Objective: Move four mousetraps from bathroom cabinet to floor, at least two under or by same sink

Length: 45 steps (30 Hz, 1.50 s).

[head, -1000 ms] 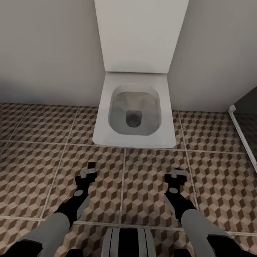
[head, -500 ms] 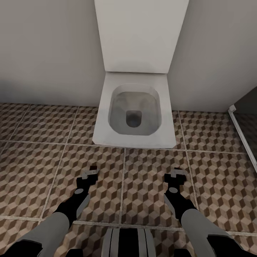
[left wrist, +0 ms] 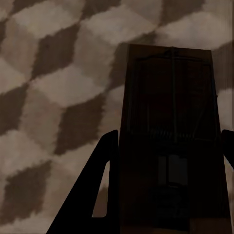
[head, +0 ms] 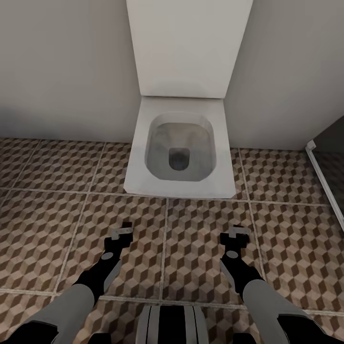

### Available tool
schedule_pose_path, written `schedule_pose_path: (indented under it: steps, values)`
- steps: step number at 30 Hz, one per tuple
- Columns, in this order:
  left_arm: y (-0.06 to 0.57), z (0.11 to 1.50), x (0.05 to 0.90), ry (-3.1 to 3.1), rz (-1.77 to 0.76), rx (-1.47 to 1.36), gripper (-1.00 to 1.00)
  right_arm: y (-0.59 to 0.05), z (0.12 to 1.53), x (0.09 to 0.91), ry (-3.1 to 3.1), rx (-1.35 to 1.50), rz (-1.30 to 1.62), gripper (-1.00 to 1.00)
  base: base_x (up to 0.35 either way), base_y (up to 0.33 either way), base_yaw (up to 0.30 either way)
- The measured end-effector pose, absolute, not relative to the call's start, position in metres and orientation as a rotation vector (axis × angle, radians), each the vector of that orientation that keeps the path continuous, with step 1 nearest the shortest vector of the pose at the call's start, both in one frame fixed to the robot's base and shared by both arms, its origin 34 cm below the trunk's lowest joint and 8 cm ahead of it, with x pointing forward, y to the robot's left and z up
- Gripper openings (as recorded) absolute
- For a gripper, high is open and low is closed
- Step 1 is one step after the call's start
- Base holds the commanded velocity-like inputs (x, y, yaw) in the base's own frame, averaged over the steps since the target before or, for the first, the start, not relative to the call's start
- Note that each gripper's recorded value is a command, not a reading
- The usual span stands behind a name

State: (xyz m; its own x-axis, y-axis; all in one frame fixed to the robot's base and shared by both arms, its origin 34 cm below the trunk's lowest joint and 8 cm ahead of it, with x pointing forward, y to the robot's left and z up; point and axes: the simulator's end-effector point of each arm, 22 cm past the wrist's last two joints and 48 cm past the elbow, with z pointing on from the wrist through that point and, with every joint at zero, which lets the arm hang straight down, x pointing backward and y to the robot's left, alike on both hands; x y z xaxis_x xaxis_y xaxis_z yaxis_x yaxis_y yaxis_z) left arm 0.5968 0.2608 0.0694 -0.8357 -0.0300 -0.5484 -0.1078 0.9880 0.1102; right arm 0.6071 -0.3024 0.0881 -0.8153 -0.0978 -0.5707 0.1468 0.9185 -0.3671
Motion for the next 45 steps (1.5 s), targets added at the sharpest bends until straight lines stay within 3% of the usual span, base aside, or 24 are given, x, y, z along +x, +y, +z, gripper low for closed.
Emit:
schedule_pose_path:
  steps: [45]
  values:
    - [0.238,0.042,0.569,2.627,0.190,-0.145,-1.00,-0.305,0.060,0.583,2.532,0.033,-0.552,-1.00,0.000,0.000,0.000]
